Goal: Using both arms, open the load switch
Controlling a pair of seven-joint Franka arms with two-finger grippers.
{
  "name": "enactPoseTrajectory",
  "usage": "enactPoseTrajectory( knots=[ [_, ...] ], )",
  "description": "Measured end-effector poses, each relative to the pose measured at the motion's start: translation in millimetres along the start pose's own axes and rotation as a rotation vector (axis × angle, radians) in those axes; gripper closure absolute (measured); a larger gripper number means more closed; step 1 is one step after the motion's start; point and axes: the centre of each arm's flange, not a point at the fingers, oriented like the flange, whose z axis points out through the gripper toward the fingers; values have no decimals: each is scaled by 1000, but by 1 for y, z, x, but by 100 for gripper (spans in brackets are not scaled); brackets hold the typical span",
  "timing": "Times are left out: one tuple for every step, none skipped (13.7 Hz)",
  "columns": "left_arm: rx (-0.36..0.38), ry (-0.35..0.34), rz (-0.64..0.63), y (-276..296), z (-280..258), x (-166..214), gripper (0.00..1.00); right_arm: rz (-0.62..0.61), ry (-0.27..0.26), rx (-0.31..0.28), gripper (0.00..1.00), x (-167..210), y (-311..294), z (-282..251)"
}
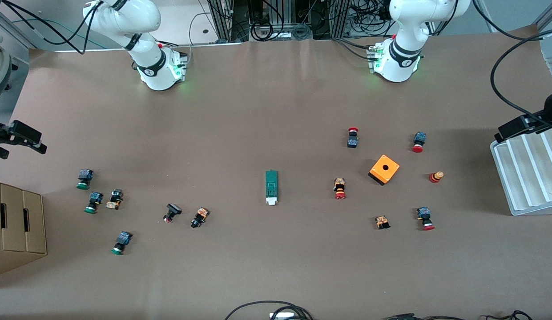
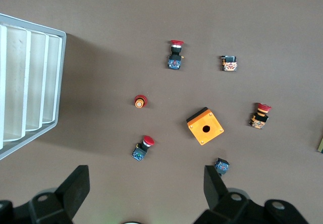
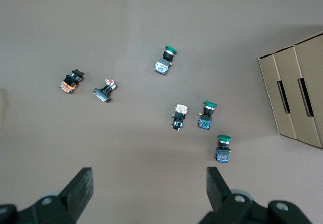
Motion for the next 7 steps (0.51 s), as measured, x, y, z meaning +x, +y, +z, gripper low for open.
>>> enactPoseTrajectory(
  knots=[
    [2, -11, 1, 1, 6, 3, 0, -3, 1, 0, 0, 0, 0, 0],
    [2, -21, 1, 1, 11, 6, 0, -8, 6, -1, 0, 0, 0, 1],
    [2, -28, 1, 2, 15, 8, 0, -9, 13, -3, 0, 1, 0, 1],
    [3, -33, 2, 3, 18, 10, 0, -10, 16, -4, 0, 1, 1, 1],
    [3, -35, 2, 3, 19, 11, 0, -10, 18, -4, 0, 1, 1, 0],
    [3, -35, 3, 3, 19, 11, 0, -10, 19, -4, 0, 1, 1, 0],
    [3, -36, 4, 4, 19, 10, 0, -10, 21, -5, 0, 1, 1, 0]
  ],
)
